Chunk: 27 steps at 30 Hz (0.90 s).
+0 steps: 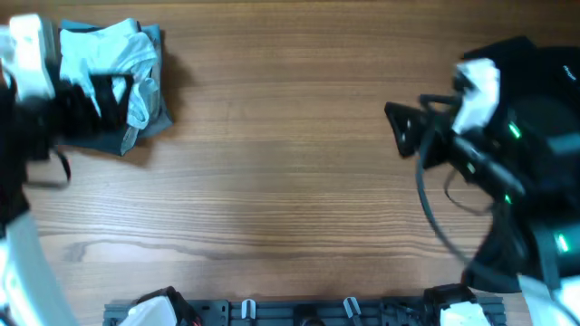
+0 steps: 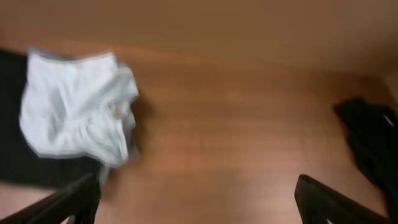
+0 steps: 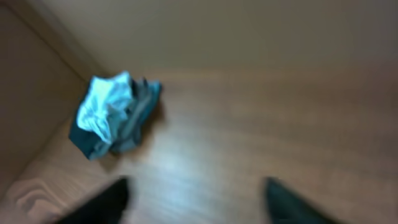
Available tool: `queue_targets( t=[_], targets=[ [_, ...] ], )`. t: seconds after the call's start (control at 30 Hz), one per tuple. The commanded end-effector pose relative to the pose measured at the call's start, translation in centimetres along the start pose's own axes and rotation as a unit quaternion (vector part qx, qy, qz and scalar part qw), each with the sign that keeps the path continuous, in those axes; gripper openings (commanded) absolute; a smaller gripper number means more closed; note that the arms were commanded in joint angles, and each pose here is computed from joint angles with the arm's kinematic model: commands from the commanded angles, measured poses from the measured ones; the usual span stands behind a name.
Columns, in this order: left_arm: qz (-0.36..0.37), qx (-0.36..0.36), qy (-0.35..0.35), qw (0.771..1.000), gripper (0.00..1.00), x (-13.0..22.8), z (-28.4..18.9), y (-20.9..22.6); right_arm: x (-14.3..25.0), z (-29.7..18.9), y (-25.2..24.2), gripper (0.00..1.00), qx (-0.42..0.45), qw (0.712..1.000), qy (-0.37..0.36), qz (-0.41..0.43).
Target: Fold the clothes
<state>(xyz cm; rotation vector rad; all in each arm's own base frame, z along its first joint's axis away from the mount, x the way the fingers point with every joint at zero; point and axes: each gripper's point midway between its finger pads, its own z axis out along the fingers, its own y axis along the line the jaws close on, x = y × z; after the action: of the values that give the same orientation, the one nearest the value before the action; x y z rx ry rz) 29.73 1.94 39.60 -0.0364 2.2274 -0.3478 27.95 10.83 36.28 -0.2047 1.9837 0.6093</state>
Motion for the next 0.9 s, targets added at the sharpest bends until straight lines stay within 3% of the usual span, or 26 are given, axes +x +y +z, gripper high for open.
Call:
queue_targets(
  t=[0.0, 0.23, 0.73, 0.87],
  targets=[
    [-0.012, -0.024, 0.048, 0.998, 1.00, 2.9, -0.7, 0.3, 0.1, -2.2, 0.4, 1.00, 0.011, 0.999, -0.015, -0.028],
    [-0.013, -0.024, 0.048, 0.998, 1.00, 3.1, -1.0, 0.1, 2.5, -4.2, 0.7, 1.00, 0.017, 1.000, 0.015, -0.014],
    [-0.012, -0.024, 0.048, 0.998, 1.00, 3.1, -1.0, 0.1, 4.9, -1.4, -0.9, 1.00, 0.030, 0.996, 0.085, 0.008],
    [-0.013, -0.024, 0.048, 0.998, 1.00, 3.1, -1.0, 0.2, 3.1, -1.6, -1.8, 1.00, 0.062, 0.998, 0.026, -0.016]
  ],
)
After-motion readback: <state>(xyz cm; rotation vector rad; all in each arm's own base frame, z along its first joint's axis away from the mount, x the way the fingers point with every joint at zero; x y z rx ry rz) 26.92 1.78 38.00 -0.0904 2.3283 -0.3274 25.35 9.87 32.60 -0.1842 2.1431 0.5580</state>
